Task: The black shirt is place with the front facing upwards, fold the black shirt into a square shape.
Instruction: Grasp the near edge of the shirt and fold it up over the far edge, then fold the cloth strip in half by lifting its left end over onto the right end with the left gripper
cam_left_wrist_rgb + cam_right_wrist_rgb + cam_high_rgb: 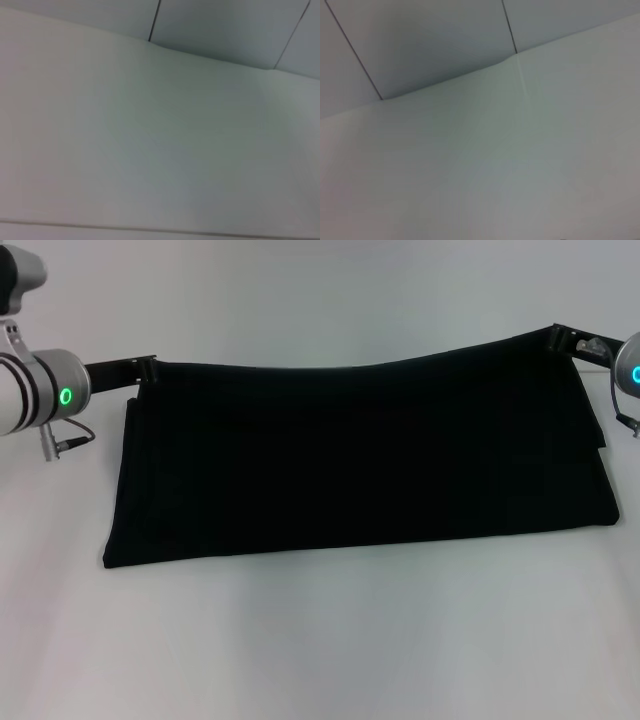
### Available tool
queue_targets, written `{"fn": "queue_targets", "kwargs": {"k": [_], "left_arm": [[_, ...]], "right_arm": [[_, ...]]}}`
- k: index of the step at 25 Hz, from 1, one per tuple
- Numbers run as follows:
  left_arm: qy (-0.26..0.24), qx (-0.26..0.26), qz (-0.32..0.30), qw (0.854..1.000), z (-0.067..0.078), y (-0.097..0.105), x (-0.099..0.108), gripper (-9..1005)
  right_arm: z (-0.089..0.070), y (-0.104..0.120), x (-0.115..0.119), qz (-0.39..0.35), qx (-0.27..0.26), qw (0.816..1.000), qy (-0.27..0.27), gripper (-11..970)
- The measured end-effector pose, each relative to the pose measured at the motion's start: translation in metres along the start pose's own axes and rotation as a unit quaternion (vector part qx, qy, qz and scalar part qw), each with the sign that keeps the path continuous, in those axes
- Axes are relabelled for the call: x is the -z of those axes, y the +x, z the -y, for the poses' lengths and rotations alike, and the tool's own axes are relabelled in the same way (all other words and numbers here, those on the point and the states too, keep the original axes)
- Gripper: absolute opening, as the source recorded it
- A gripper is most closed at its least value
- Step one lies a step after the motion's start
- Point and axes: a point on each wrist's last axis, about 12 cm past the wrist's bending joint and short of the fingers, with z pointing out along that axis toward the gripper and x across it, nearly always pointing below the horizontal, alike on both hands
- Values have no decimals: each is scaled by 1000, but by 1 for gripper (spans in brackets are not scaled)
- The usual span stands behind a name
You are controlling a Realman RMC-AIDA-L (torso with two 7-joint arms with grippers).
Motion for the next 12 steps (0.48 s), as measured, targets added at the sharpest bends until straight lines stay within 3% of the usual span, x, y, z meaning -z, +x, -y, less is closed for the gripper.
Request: {"fn": "queue_targets", "kwargs": {"k": [7,12], "left_arm": [[10,-17,-19,1000,12,-1,-8,42],[10,20,-11,1000,6,-4,-3,179]], "right_arm": [[-6,-8,-2,-7,27,1000,-13,73],[2,-26,6,0,15,999,-32,230]]}}
